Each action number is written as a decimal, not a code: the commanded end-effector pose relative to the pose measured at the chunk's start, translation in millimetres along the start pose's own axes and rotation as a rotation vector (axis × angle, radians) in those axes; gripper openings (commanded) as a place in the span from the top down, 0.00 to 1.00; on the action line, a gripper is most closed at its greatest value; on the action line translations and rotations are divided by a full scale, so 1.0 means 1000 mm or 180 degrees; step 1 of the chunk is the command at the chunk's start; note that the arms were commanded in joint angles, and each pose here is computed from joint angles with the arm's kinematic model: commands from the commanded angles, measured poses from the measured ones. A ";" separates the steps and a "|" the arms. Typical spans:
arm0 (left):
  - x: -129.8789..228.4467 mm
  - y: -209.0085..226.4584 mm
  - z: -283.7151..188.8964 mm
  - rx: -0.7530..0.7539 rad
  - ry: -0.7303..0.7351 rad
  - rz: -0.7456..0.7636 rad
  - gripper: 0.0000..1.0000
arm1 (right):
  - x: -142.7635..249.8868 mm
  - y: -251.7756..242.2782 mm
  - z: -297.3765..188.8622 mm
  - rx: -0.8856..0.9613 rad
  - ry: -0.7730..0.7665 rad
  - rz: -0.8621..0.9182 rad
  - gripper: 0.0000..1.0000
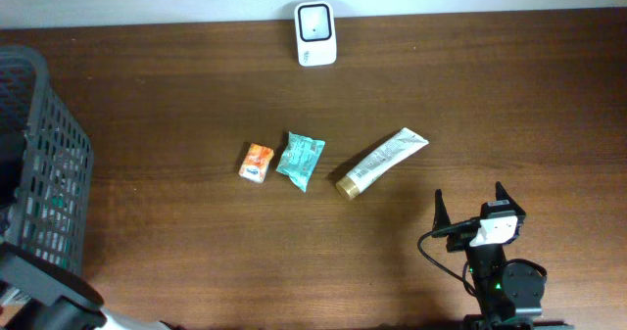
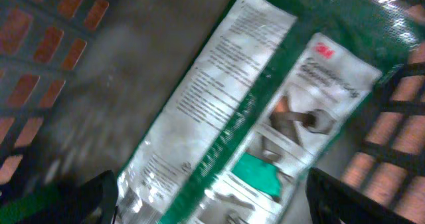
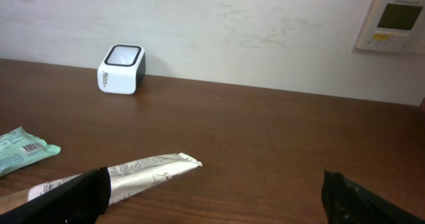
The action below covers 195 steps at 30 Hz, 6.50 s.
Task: Scan the item barcode
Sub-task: 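Reach the left gripper into the basket and grasp the green 3M gloves pack, then carry the gloves pack with the left gripper and lay it left of the packets, then reach the left gripper into the basket and grasp the green-lidded jar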
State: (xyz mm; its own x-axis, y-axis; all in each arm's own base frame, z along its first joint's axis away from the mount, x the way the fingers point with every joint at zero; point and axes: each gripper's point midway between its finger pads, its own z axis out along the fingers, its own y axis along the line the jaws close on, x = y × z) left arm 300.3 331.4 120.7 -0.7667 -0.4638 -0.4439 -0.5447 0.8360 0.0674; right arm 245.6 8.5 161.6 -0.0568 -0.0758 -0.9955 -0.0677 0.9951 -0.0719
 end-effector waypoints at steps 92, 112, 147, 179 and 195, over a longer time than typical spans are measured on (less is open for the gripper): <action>0.085 -0.328 -0.044 0.1269 0.0685 0.0129 1.00 | 0.004 -0.002 0.000 0.0025 0.0027 0.0028 0.02; 0.081 -0.341 -0.055 0.1277 0.0002 0.0546 0.27 | 0.004 -0.002 0.000 0.0025 0.0026 0.0028 0.02; 0.014 0.068 -0.110 -0.1048 0.0087 -0.1632 0.01 | 0.004 -0.002 0.000 0.0025 0.0027 0.0028 0.02; 0.105 0.139 0.026 -0.1483 0.1103 -0.1369 0.09 | 0.004 -0.002 0.000 0.0025 0.0027 0.0028 0.01; 0.102 0.123 0.051 -0.1157 0.1067 -0.1396 0.39 | 0.004 -0.002 0.000 0.0025 0.0027 0.0028 0.02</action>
State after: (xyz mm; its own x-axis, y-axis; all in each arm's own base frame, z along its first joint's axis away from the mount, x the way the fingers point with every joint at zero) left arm 162.8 409.0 50.5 -0.4849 -0.8474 -0.2162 -0.8501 0.3986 0.3441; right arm 245.6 8.5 161.6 -0.0568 -0.0762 -0.9955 -0.0678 0.9951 -0.0723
